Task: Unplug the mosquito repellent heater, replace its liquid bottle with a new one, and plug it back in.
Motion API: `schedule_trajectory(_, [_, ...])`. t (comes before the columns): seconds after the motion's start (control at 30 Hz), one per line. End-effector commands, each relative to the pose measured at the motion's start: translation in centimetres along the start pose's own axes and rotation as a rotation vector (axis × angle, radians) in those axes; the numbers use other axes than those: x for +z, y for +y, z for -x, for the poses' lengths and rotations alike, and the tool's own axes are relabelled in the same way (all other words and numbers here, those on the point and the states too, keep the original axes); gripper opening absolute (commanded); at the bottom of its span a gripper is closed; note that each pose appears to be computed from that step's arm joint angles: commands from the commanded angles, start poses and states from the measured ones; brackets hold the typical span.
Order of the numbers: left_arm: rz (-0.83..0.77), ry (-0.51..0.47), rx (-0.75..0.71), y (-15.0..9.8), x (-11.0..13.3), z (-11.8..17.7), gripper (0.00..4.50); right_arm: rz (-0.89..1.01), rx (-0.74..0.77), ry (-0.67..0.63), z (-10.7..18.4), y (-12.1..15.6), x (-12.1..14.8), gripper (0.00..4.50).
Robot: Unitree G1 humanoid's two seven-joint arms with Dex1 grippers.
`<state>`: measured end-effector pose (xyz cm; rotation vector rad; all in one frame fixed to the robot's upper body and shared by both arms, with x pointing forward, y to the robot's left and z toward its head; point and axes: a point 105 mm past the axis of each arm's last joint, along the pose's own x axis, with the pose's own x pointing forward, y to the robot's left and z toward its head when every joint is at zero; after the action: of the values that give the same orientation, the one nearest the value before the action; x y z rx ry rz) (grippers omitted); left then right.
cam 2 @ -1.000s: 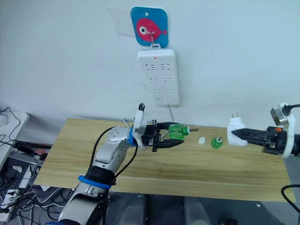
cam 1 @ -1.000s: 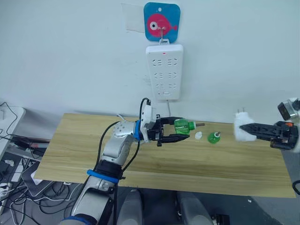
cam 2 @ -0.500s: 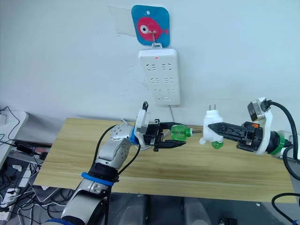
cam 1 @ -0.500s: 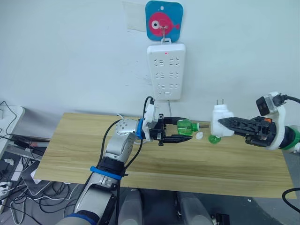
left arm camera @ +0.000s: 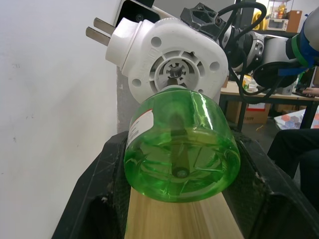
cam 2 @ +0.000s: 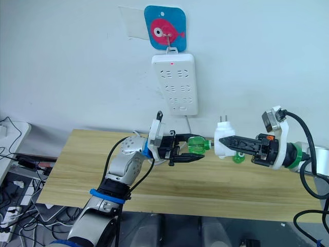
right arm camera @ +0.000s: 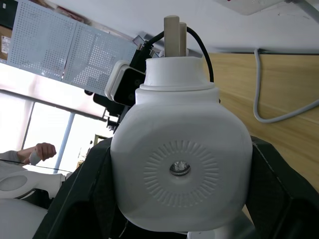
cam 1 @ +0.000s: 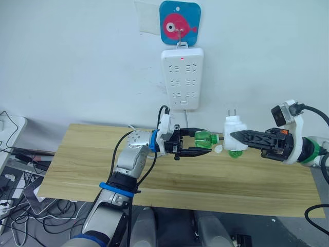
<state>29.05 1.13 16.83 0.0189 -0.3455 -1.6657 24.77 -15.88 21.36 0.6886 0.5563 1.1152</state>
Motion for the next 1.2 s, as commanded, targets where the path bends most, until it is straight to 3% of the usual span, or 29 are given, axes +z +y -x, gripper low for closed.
schedule_trajectory(0.03, [-0.04, -0.02, -0.035, -0.2, 0.9, -0.7, 2.23, 0.035, 0.032, -0.006, 0.0, 1.2, 0.3, 2.97])
schedule_trajectory(0.87, [-0.065, -0.028, -0.066, -0.3, 1.3, -1.3, 2.23, 0.014, -0.029, 0.012, 0.4, 0.4, -0.4, 2.97])
schedule_trajectory(1.2, [-0.061, -0.014, -0.092, -0.7, 0.8, -1.5, 2.23, 0.052, 0.017, 0.017, -1.3, 1.1, -0.7, 2.97])
